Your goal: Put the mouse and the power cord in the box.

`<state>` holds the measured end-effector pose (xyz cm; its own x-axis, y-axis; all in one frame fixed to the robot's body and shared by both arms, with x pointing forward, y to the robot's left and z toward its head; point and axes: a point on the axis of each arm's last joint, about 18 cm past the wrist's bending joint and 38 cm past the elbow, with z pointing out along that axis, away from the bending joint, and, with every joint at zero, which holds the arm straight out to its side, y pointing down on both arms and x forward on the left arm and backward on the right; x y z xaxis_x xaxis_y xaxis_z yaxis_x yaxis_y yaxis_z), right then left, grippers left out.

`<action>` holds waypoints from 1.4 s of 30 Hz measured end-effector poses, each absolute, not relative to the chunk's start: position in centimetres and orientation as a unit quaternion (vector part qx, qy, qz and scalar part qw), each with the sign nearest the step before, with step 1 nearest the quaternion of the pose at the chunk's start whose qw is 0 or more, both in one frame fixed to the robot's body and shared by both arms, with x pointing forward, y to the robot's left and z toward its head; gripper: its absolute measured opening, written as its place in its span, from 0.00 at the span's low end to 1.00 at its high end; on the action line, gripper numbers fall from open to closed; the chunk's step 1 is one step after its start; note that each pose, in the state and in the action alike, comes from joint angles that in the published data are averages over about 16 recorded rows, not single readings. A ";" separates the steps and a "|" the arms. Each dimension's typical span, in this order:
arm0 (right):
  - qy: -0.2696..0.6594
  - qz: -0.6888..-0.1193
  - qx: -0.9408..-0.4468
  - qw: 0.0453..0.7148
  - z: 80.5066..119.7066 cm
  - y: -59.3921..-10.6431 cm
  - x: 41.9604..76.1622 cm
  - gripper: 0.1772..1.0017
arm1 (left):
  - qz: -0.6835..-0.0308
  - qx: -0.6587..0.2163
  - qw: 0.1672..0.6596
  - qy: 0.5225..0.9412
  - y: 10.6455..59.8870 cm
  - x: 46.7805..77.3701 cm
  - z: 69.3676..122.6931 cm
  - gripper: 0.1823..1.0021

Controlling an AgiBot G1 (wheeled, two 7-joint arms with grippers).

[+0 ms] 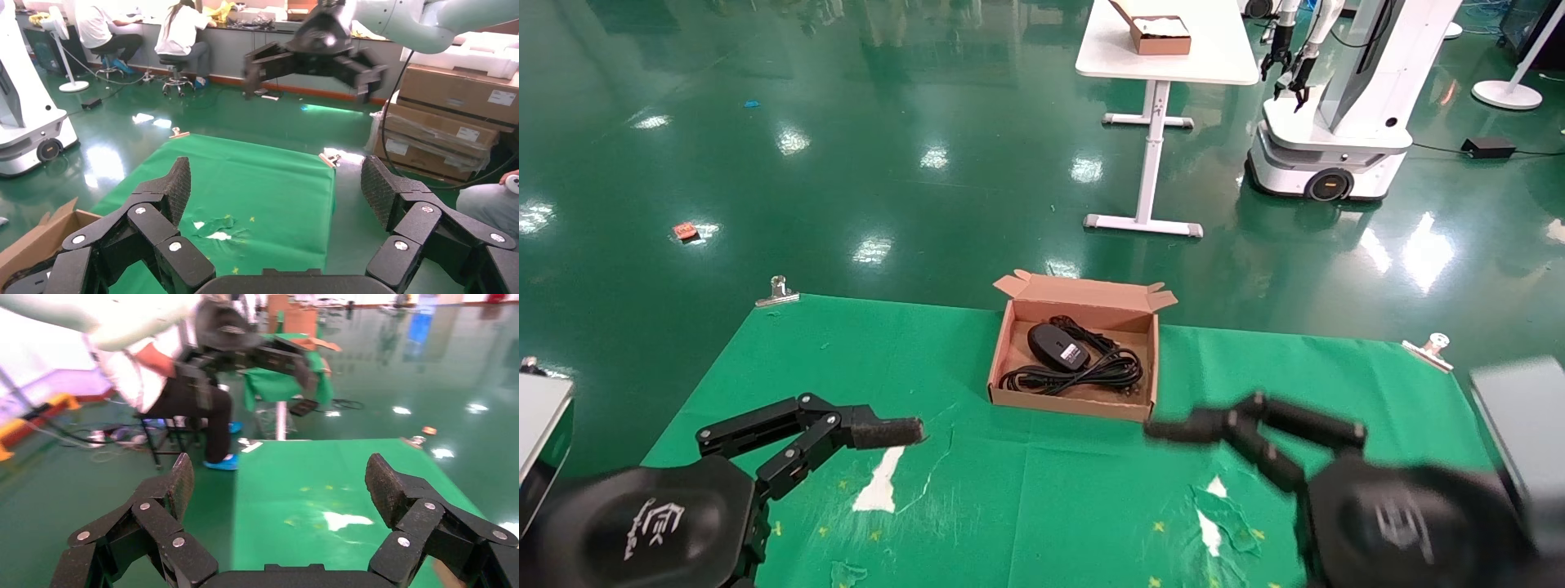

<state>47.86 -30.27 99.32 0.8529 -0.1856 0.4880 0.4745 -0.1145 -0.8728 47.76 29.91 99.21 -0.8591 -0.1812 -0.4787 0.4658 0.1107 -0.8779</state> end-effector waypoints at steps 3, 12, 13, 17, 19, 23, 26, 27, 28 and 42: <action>-0.106 -0.240 -0.706 0.658 99.1 -30.1 47.1 1.00 | -0.657 0.106 0.242 0.706 30.1 47.2 99.2 1.00; -0.107 -0.235 -0.706 0.659 99.0 -30.1 46.8 1.00 | -0.657 0.108 0.241 0.706 30.1 47.0 99.2 1.00; -0.107 -0.236 -0.706 0.659 99.0 -30.1 46.9 1.00 | -0.657 0.107 0.241 0.706 30.1 47.1 99.2 1.00; -0.105 -0.238 -0.706 0.659 99.1 -30.1 47.1 1.00 | -0.658 0.105 0.242 0.706 30.1 47.2 99.2 1.00; -0.105 -0.239 -0.705 0.659 99.1 -30.1 47.1 1.00 | -0.658 0.105 0.242 0.706 30.1 47.3 99.2 1.00; -0.104 -0.241 -0.705 0.659 99.1 -30.2 47.3 1.00 | -0.658 0.104 0.243 0.705 30.0 47.3 99.2 1.00; -0.103 -0.242 -0.705 0.659 99.2 -30.2 47.3 1.00 | -0.658 0.103 0.243 0.705 30.0 47.4 99.2 1.00; -0.103 -0.242 -0.705 0.659 99.2 -30.2 47.3 1.00 | -0.658 0.103 0.243 0.705 30.0 47.4 99.2 1.00; -0.103 -0.242 -0.705 0.659 99.2 -30.2 47.4 1.00 | -0.658 0.103 0.243 0.705 30.0 47.4 99.2 1.00; -0.102 -0.244 -0.705 0.659 99.2 -30.2 47.5 1.00 | -0.658 0.102 0.244 0.705 30.0 47.5 99.2 1.00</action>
<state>47.50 -30.22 99.20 0.8605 -0.1774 0.4777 0.4646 -0.1119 -0.8784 47.49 30.02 99.22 -0.8604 -0.1772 -0.4777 0.4646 0.1121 -0.8784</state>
